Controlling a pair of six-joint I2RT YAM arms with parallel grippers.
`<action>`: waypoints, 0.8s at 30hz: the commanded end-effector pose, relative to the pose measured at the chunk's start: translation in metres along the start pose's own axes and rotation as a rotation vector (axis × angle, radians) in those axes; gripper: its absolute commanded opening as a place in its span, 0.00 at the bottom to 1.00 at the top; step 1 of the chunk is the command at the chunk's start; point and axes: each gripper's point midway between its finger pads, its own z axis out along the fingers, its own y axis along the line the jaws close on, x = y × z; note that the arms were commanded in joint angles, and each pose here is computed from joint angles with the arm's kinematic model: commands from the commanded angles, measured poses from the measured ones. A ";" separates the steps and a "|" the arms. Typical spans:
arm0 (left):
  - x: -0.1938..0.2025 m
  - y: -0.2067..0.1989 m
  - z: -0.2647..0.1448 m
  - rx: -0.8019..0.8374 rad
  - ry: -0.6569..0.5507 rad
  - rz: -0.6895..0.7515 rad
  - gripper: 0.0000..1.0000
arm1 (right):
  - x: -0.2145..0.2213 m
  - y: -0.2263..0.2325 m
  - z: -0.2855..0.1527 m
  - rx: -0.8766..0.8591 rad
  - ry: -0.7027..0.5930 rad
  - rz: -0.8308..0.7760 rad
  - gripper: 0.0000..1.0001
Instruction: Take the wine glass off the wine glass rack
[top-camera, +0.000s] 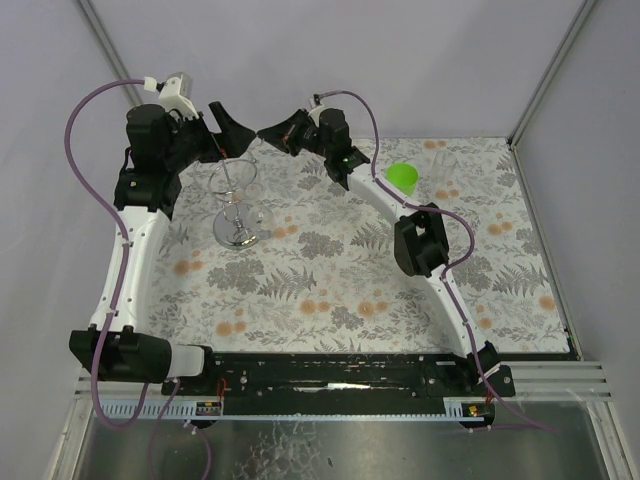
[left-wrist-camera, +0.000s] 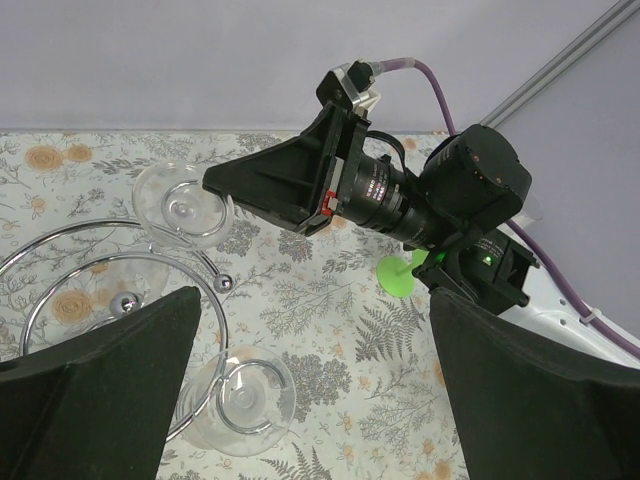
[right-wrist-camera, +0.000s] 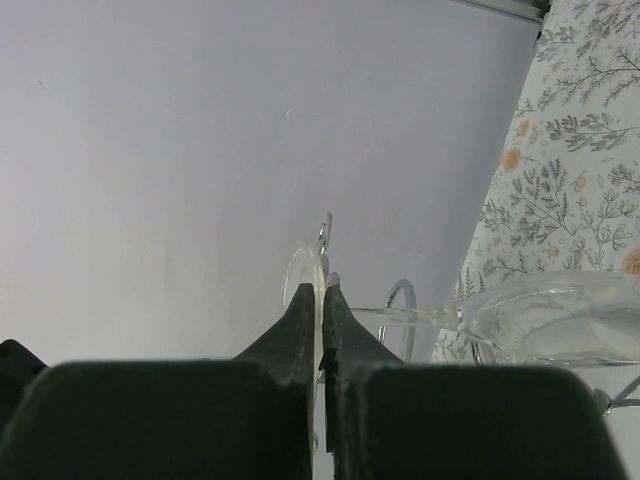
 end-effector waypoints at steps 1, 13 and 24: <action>-0.015 -0.008 -0.006 0.032 -0.060 0.023 0.96 | 0.005 0.033 -0.005 -0.060 0.013 -0.047 0.00; -0.012 -0.009 -0.004 0.042 -0.053 0.008 0.96 | -0.007 0.064 -0.016 -0.083 -0.022 -0.093 0.00; -0.011 -0.011 -0.007 0.046 -0.055 0.007 0.96 | -0.012 0.078 -0.020 -0.100 -0.035 -0.106 0.00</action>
